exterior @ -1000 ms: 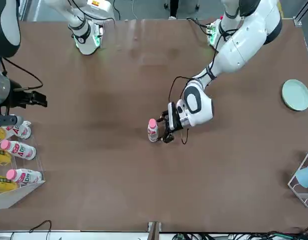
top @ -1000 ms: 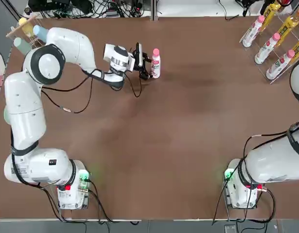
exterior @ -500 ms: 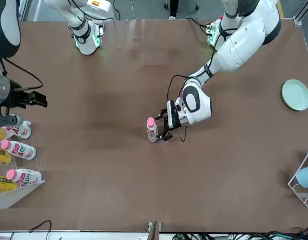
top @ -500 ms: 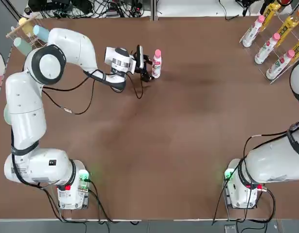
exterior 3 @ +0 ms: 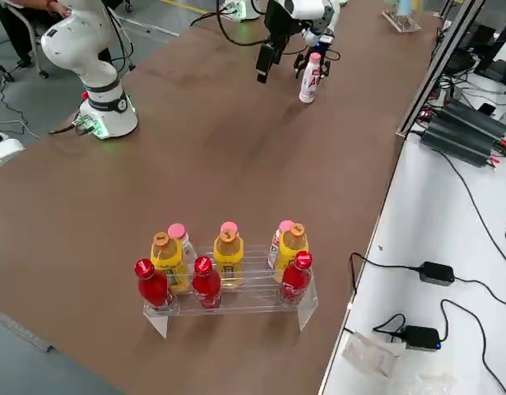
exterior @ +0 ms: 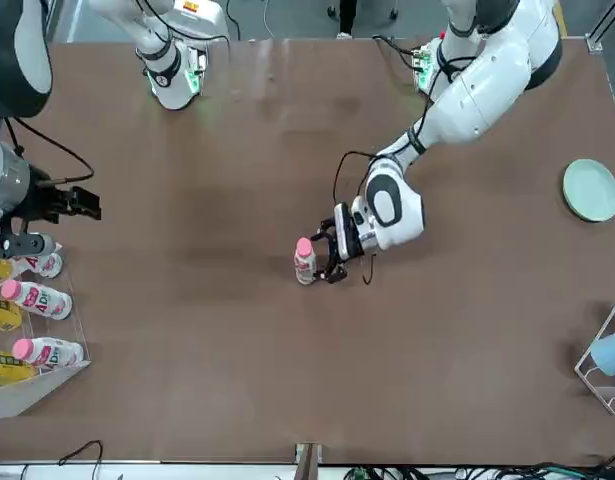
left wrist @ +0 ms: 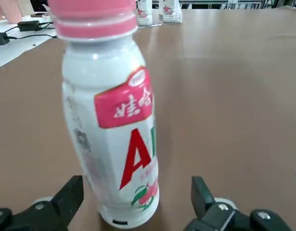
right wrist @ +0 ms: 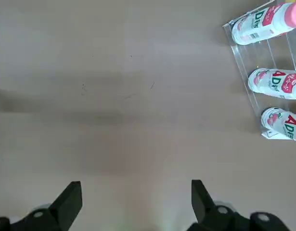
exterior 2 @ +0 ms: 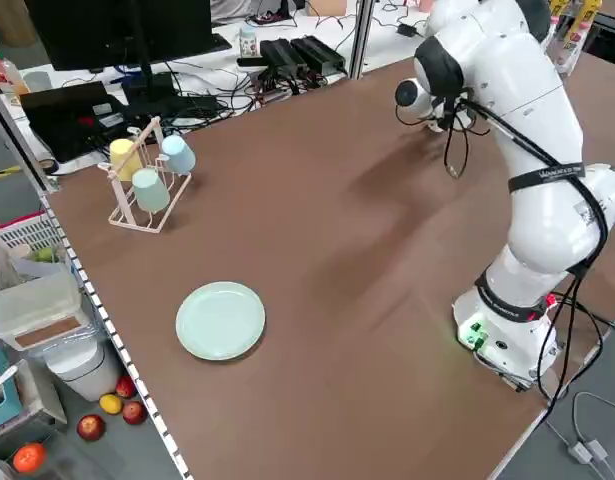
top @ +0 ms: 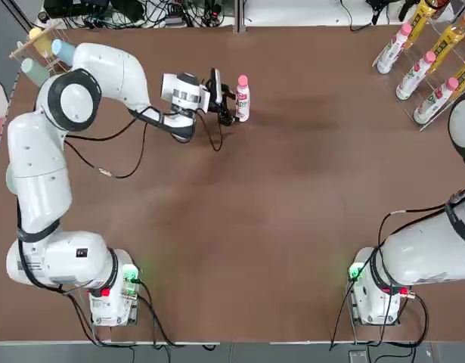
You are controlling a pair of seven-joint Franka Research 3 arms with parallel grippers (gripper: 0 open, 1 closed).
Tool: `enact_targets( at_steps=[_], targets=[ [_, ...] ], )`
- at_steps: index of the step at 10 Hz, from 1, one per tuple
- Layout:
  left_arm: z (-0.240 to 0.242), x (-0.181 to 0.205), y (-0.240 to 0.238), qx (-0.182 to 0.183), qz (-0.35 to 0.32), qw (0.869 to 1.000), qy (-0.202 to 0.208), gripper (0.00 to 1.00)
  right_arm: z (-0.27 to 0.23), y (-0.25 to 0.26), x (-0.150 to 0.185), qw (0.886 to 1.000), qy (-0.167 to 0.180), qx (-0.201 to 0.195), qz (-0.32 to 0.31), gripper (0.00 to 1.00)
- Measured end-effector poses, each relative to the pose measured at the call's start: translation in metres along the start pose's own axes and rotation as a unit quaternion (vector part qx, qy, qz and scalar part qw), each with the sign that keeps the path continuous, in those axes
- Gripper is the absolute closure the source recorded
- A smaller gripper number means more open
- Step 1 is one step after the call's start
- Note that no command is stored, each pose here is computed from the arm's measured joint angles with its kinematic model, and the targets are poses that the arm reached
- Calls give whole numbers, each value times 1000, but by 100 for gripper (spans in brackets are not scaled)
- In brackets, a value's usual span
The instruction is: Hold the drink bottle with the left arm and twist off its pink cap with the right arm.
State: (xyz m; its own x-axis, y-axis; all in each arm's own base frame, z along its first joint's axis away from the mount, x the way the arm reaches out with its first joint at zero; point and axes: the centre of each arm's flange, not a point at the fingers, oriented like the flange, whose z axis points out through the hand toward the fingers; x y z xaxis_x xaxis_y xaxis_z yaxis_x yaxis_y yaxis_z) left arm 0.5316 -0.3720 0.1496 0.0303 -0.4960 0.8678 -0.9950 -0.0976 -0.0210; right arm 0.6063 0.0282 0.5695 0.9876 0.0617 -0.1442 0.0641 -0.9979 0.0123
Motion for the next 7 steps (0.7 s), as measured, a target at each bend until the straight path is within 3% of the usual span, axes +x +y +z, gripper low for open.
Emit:
enact_targets(
  at_steps=[7],
  targets=[
    [0, 2, -9, 1, 6, 1000, 8, 1, -1, -1, 1, 1000, 6, 6, 0, 0]
  ],
)
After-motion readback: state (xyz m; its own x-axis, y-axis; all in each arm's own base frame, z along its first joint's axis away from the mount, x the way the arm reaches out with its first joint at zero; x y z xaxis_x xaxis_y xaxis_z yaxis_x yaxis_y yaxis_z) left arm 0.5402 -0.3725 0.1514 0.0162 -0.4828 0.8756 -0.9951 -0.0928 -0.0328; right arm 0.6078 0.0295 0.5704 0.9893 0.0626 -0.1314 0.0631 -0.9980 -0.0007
